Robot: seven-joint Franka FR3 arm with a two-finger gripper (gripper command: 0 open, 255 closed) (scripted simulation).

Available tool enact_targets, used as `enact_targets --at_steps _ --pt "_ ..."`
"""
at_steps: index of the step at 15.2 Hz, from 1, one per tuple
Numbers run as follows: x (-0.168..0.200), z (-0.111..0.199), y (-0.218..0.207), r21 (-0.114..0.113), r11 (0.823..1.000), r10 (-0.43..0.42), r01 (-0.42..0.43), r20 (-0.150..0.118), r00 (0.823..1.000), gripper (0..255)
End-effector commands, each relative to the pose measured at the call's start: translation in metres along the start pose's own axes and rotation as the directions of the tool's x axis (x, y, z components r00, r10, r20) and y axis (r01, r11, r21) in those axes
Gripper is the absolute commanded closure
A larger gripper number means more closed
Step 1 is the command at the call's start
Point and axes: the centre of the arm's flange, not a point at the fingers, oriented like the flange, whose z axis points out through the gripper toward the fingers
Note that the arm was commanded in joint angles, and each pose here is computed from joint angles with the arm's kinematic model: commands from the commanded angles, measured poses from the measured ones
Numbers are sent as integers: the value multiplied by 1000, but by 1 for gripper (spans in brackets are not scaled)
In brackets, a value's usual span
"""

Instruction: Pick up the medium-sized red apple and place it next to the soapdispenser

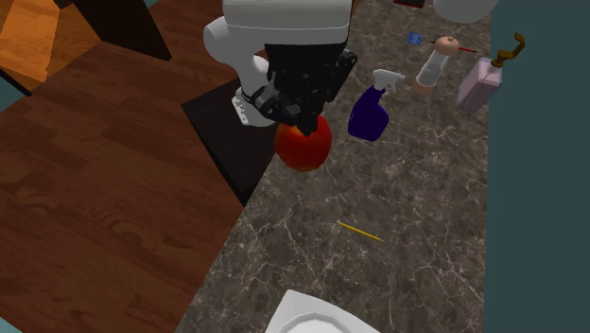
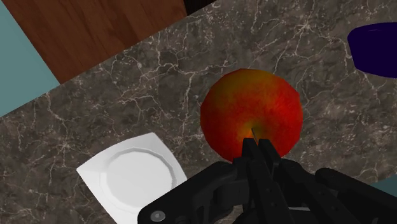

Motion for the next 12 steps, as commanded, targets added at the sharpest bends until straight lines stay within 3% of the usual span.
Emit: enact_targets --at_steps 1,12 --pt "0 -10 -1 0 1000 0 0 0 1000 255" --pt "1 -66 -4 0 1000 0 0 0 1000 255"
